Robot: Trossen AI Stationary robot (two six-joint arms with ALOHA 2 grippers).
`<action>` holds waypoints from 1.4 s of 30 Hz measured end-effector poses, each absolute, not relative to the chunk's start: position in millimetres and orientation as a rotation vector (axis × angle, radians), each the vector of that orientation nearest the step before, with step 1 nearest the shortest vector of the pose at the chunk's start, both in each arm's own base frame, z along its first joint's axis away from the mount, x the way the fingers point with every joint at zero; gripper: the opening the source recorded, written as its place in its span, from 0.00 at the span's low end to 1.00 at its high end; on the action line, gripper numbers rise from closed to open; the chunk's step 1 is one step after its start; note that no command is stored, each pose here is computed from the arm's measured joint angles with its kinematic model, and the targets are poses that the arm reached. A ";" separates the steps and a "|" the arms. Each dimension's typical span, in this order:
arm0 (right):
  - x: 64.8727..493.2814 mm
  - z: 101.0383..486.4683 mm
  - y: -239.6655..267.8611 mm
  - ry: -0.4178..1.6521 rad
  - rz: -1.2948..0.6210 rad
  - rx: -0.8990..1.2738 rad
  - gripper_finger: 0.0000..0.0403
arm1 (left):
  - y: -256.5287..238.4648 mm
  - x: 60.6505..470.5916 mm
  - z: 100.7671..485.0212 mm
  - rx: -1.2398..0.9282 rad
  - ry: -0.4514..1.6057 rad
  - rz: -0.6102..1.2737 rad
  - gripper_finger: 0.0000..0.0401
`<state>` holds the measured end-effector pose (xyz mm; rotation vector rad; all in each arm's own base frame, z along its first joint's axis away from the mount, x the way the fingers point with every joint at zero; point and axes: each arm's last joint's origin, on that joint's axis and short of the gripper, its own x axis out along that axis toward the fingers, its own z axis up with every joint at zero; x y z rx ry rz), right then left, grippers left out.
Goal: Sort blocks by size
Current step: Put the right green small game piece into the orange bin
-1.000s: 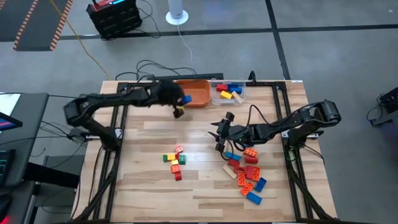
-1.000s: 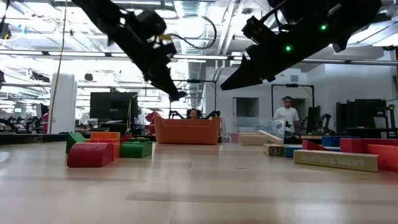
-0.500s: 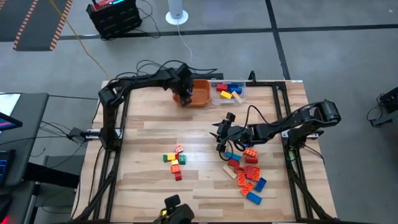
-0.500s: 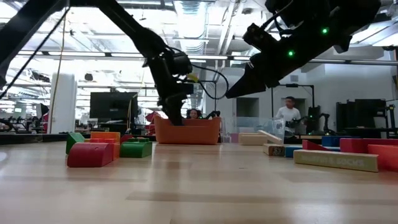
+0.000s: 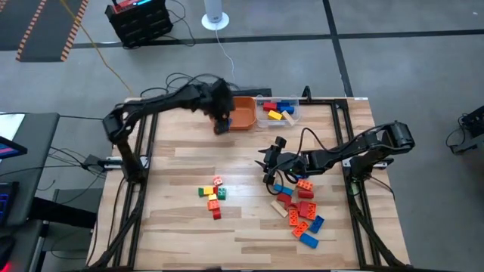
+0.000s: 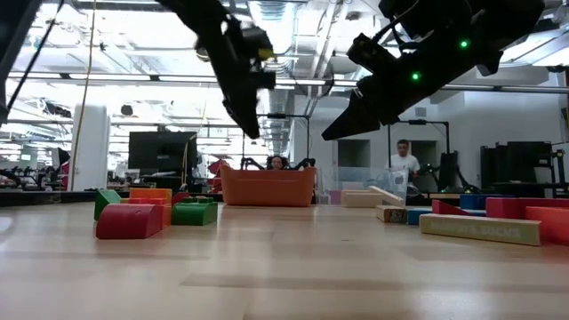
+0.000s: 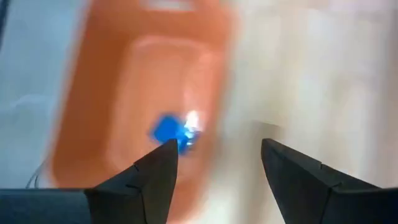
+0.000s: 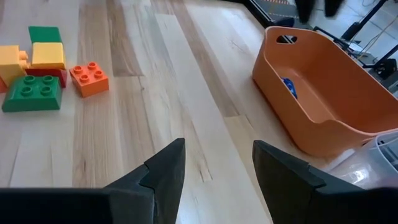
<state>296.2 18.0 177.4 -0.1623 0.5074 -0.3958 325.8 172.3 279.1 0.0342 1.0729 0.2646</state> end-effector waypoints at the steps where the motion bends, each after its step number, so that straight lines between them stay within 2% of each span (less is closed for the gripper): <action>1: 296.1 177.3 18.0 0.508 -0.396 -0.162 0.54 | 156.8 326.7 279.1 0.051 1.075 0.221 0.56; 8: 295.4 176.1 17.8 0.522 -0.401 -0.164 0.54 | 52.1 314.8 245.0 0.226 1.154 -0.083 0.56; 12: 295.5 176.4 17.8 0.519 -0.402 -0.161 0.54 | 12.3 304.5 223.0 0.343 1.163 -0.159 0.56; 16: 295.6 176.4 17.0 0.519 -0.404 -0.163 0.54 | -7.4 298.3 215.7 0.456 1.181 -0.175 0.56; 29: 292.8 171.9 11.6 0.559 -0.445 -0.106 0.54 | -39.3 274.5 208.5 0.038 1.385 -0.027 0.56; 36: 293.3 172.6 11.6 0.550 -0.446 -0.102 0.54 | -57.7 267.0 197.1 -0.024 1.392 0.046 0.57; 42: 294.2 174.1 13.2 0.533 -0.441 -0.098 0.54 | -59.0 269.7 196.7 -0.063 1.354 0.080 0.62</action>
